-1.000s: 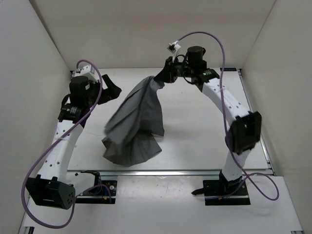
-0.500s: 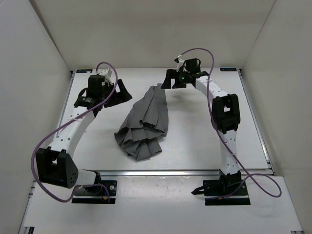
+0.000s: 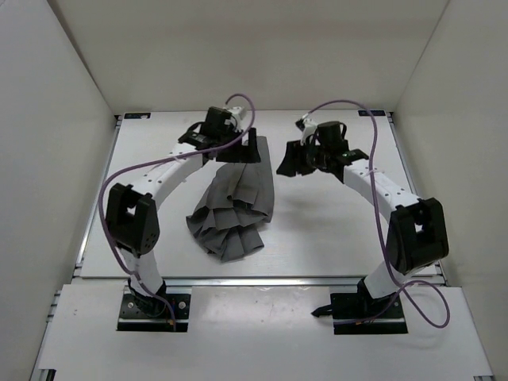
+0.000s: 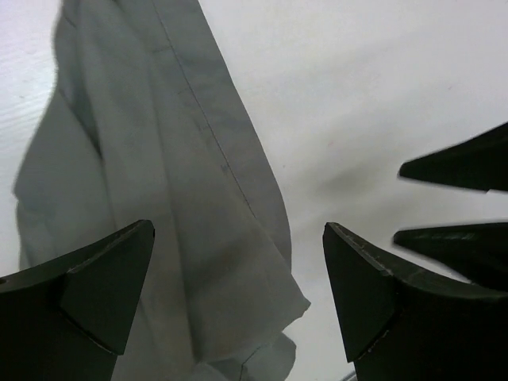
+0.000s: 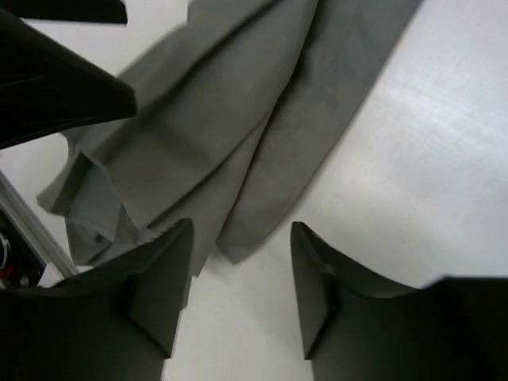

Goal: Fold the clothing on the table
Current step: Flatten the skirt out

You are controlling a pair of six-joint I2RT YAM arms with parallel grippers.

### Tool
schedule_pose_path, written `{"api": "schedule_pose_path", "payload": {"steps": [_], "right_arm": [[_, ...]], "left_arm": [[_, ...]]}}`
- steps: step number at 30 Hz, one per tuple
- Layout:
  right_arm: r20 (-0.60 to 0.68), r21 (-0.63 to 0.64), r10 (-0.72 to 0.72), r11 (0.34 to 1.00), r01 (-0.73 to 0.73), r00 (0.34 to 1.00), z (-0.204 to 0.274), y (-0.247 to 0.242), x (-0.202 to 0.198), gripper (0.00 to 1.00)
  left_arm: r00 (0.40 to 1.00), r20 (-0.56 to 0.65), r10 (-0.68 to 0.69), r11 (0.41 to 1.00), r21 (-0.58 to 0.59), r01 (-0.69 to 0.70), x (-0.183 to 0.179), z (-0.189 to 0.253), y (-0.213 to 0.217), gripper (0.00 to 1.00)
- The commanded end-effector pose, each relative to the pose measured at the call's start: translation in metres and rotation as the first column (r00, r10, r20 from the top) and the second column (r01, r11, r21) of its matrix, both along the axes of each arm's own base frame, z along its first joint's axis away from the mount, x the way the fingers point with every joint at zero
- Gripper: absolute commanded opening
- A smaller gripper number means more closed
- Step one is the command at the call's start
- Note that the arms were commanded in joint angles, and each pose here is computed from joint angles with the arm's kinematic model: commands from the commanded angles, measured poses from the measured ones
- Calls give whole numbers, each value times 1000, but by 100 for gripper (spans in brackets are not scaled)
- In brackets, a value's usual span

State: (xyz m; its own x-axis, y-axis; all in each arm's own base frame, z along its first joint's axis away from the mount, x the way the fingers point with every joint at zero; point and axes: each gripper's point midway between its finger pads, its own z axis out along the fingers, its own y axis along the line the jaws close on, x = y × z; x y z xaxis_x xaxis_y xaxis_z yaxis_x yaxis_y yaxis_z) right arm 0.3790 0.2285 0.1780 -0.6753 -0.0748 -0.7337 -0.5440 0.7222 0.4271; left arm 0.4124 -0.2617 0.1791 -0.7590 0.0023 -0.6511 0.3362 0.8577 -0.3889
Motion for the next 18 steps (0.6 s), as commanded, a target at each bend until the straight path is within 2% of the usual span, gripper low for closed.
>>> {"api": "schedule_pose_path", "payload": {"steps": [1, 3, 7, 8, 9, 12, 14, 15, 17, 18], "right_arm": [[-74, 0, -6, 1000, 7, 997, -31, 6, -18, 47], [-124, 22, 6, 1000, -4, 992, -44, 12, -34, 35], [-155, 76, 34, 997, -23, 987, -54, 27, -55, 30], [-150, 87, 47, 996, -34, 988, -52, 31, -58, 29], [-160, 100, 46, 995, -30, 986, -54, 34, -62, 29], [-182, 123, 61, 992, -38, 981, -61, 39, -66, 28], [-188, 121, 67, 992, -45, 980, -66, 43, -66, 24], [-200, 117, 79, 992, -57, 977, -71, 46, -67, 23], [-213, 121, 103, 990, -78, 972, -75, 53, -67, 21], [-227, 117, 111, 989, -86, 967, -80, 57, -67, 20]], "left_arm": [[1000, -17, -25, 985, 170, 27, -6, -25, 1, 99], [998, -55, -38, 979, 200, 48, -8, -42, -1, 99], [997, -81, -6, 952, 303, 30, -6, -71, 8, 91], [997, -80, 21, 941, 338, 7, -3, -78, 17, 83], [995, -96, 24, 933, 360, 12, -7, -85, 20, 80], [993, -110, 49, 918, 396, -1, -1, -96, 31, 63], [989, -137, 63, 926, 378, -7, -3, -100, 34, 44], [988, -142, 63, 933, 359, -8, 0, -100, 34, 38], [986, -145, 78, 936, 351, -23, 2, -99, 37, 14], [985, -148, 84, 941, 338, -30, 4, -96, 40, 8]]}}
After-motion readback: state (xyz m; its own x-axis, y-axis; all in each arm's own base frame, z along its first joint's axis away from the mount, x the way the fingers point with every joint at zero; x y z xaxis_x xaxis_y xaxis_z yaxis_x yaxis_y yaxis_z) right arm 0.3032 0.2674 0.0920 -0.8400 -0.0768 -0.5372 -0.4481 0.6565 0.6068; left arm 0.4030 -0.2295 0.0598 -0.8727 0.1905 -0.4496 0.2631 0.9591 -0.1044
